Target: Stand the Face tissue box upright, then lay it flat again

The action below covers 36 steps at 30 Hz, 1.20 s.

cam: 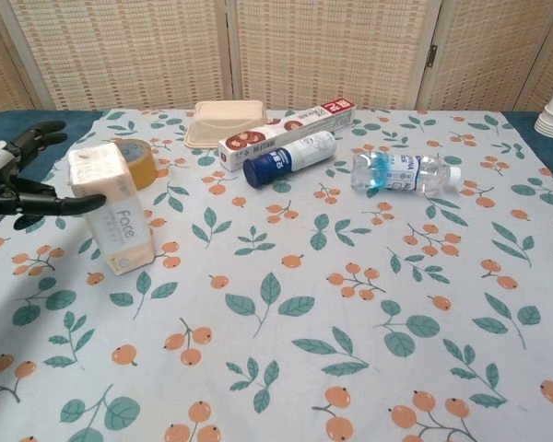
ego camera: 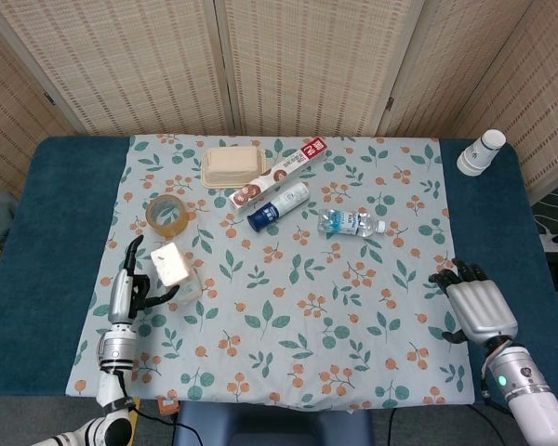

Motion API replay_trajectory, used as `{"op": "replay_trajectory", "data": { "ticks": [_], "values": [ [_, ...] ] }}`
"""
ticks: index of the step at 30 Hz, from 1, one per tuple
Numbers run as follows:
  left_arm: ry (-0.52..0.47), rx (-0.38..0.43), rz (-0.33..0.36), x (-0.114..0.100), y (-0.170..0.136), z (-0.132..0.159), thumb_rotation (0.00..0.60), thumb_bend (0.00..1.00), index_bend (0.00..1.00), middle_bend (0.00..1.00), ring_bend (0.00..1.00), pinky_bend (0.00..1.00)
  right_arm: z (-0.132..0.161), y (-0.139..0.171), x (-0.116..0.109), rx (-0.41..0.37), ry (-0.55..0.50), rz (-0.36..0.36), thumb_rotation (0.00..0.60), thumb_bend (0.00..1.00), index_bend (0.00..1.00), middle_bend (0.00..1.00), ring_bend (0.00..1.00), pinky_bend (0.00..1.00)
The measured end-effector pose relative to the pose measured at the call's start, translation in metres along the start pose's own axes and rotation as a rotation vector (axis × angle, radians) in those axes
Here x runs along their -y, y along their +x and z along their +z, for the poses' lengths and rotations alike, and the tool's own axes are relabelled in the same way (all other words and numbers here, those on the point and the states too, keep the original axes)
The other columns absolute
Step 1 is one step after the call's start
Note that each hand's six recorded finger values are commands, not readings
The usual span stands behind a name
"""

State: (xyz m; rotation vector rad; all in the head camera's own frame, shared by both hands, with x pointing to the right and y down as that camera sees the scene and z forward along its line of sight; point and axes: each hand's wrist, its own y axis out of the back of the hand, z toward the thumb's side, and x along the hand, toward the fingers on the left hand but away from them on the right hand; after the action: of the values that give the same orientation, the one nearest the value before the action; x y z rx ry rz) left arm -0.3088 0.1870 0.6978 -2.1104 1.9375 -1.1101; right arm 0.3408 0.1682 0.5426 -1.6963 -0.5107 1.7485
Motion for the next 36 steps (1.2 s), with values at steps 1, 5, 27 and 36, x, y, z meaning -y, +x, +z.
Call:
{"op": "replay_trajectory", "data": {
  "ticks": [1,5,27,36],
  "values": [
    [0.003,-0.002,0.0,-0.003,-0.002,0.0,0.6,0.12,0.0,0.0,0.87,0.91,0.001,0.0,0.0,-0.005,-0.001,-0.002,0.6,0.07,0.25,0.19,0.04,0.1],
    [0.016,-0.02,-0.005,-0.017,-0.015,0.0,0.6,0.12,0.0,0.0,0.87,0.91,0.008,0.001,-0.002,-0.028,-0.002,-0.009,0.6,0.07,0.25,0.19,0.04,0.1],
    [0.369,0.055,0.045,-0.122,-0.023,0.077,0.6,0.11,0.0,0.11,0.89,0.94,0.024,0.018,-0.023,-0.099,-0.037,-0.067,0.6,0.07,0.25,0.19,0.04,0.1],
    [0.897,0.075,-0.189,-0.123,-0.006,0.141,0.6,0.12,0.02,0.13,0.89,0.93,0.028,0.032,-0.047,-0.123,-0.024,-0.198,0.6,0.07,0.25,0.19,0.04,0.1]
  ]
}}
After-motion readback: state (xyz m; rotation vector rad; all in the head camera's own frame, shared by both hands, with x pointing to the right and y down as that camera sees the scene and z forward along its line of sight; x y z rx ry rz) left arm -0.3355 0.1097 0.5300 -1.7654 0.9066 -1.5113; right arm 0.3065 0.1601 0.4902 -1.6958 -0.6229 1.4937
